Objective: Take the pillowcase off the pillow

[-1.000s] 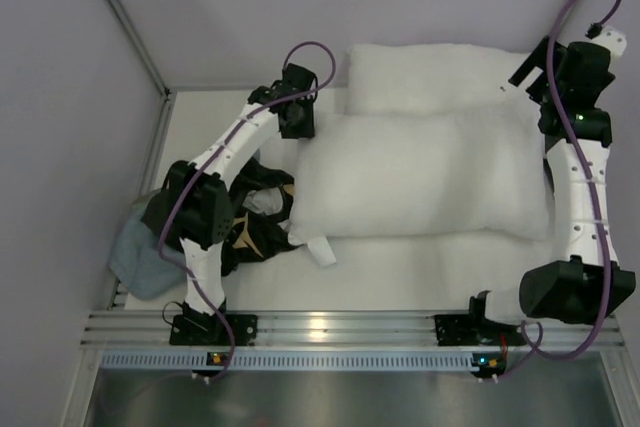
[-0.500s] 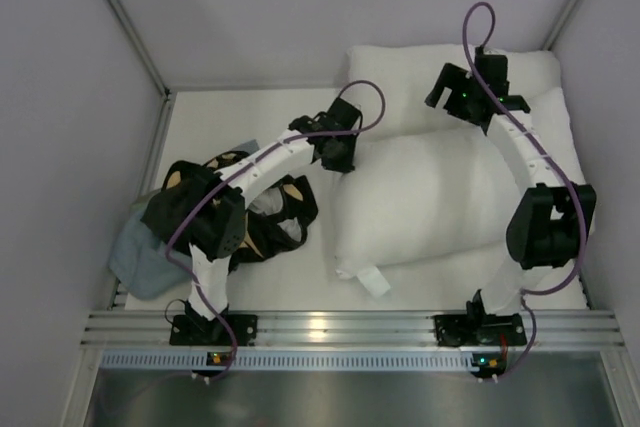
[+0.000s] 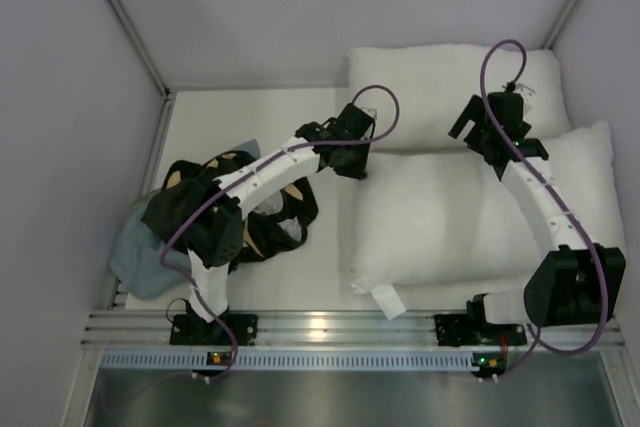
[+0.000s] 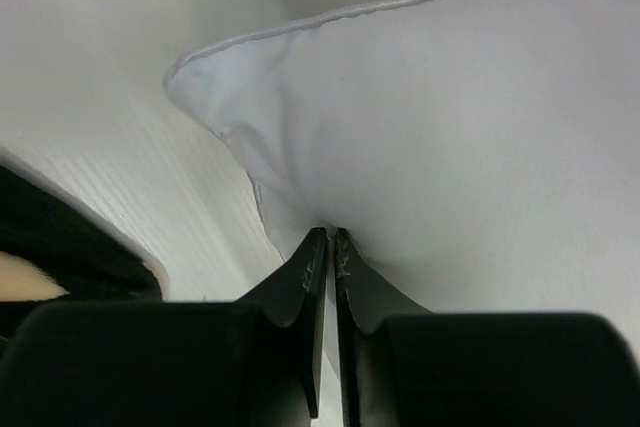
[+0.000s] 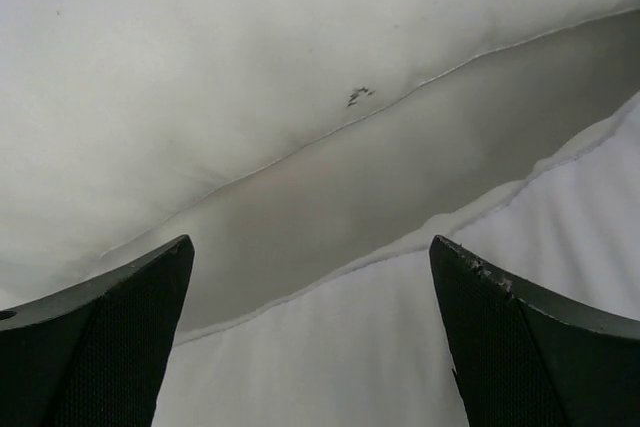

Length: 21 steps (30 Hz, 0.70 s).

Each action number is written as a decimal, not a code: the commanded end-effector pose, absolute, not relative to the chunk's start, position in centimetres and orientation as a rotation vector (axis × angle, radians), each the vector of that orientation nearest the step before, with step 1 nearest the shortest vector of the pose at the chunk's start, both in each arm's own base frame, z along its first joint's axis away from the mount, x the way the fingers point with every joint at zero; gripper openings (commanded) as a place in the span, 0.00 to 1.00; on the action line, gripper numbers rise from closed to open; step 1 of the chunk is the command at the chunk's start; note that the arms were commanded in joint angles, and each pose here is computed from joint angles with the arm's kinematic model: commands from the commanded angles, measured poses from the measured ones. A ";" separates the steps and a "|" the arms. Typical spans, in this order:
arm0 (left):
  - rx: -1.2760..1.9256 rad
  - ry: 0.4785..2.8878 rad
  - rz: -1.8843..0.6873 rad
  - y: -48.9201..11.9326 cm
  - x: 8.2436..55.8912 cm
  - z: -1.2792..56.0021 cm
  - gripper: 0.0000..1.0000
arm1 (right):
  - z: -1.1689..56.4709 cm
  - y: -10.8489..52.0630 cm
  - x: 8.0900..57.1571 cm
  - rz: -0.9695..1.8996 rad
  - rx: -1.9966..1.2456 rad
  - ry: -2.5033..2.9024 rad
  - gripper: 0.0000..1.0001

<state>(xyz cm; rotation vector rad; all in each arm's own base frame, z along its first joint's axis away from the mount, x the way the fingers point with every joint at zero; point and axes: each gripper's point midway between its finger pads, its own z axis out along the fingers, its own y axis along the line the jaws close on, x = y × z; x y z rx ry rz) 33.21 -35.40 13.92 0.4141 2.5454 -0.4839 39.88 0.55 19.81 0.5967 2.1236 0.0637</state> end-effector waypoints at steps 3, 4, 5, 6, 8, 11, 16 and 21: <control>0.340 2.409 -0.492 -35.5 37.7 18.7 0.15 | 23.6 -1.9 37.6 -0.049 0.641 2.008 0.99; 0.321 2.406 -0.473 -34.8 38.0 18.9 0.16 | 23.9 -2.1 37.6 -0.060 0.634 2.000 0.99; 0.306 2.400 -0.458 -34.5 38.0 19.2 0.21 | 24.1 -2.6 37.7 -0.099 0.620 2.000 0.99; 0.293 2.380 -0.455 -34.0 37.9 20.2 0.24 | 24.7 -2.7 38.0 -0.104 0.603 1.992 0.99; 0.256 2.379 -0.404 -32.8 37.7 20.0 0.35 | 24.8 -2.7 38.3 -0.116 0.590 2.001 0.99; 0.188 2.358 -0.307 -30.0 36.9 20.6 0.45 | 25.5 -2.0 38.9 -0.058 0.602 1.995 1.00; 0.091 2.262 -0.179 -24.6 35.8 24.2 0.52 | 25.3 0.6 39.5 0.092 0.530 2.037 1.00; 0.004 2.191 -0.183 -20.8 34.4 27.4 0.64 | 25.5 0.9 38.7 0.105 0.492 2.040 1.00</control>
